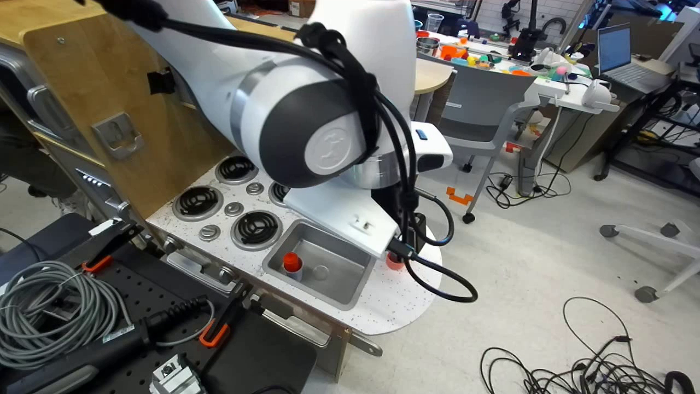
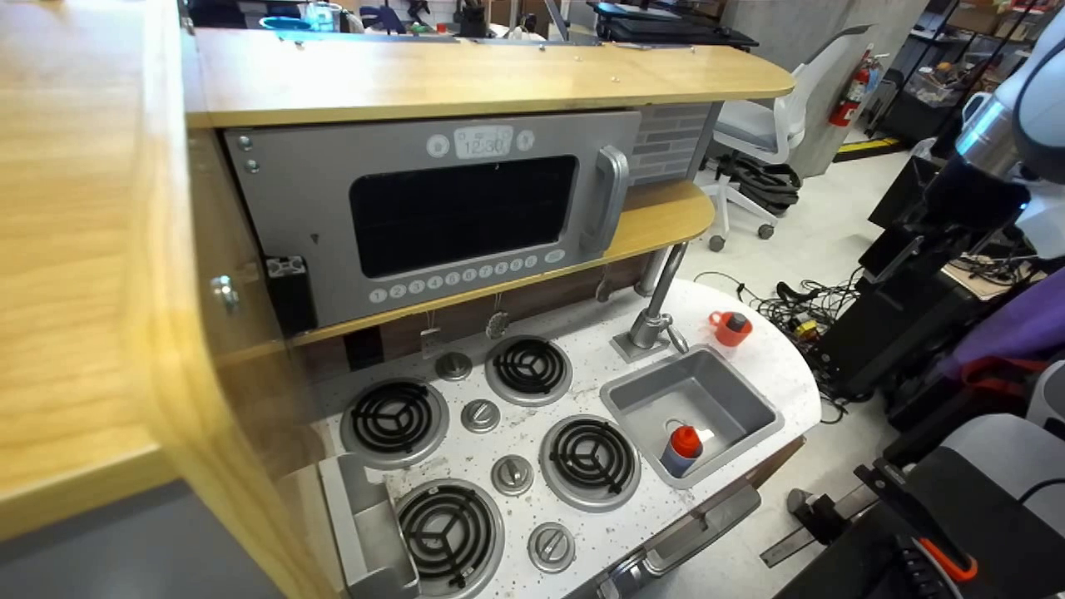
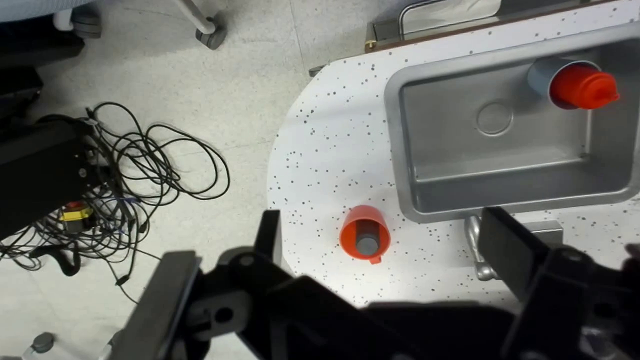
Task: Remove the gray object from the orange cup
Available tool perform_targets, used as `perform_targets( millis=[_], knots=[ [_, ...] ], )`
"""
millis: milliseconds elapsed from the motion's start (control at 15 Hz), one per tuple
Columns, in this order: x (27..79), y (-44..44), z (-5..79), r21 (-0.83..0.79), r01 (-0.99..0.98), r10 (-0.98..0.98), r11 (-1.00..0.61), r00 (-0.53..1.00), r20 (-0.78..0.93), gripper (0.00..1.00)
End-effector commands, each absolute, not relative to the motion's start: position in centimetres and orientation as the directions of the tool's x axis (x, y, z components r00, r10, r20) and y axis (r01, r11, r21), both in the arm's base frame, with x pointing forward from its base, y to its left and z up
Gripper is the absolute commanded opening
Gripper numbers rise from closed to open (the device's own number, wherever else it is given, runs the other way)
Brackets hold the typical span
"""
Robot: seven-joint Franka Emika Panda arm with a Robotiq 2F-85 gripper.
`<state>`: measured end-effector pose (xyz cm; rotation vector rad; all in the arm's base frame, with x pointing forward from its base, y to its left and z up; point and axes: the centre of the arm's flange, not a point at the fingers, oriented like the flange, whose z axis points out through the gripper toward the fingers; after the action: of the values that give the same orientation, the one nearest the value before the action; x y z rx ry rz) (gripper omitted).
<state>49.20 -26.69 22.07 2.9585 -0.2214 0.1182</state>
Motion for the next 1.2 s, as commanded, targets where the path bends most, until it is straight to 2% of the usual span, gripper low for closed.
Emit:
perform_targets(
  millis=[0,533,1133],
  knots=[
    [52.6,-30.2,20.2,0.149,-0.146,-0.14,-0.978,0.989,0.052,1.0],
    [57.6,-33.4,14.2,0.129,-0.113,-0.121,-0.985,0.991,-0.058,1.0],
    [63.8,-32.1,9.6,0.112,-0.064,-0.069,-0.992,0.997,-0.044,1.0]
  ],
)
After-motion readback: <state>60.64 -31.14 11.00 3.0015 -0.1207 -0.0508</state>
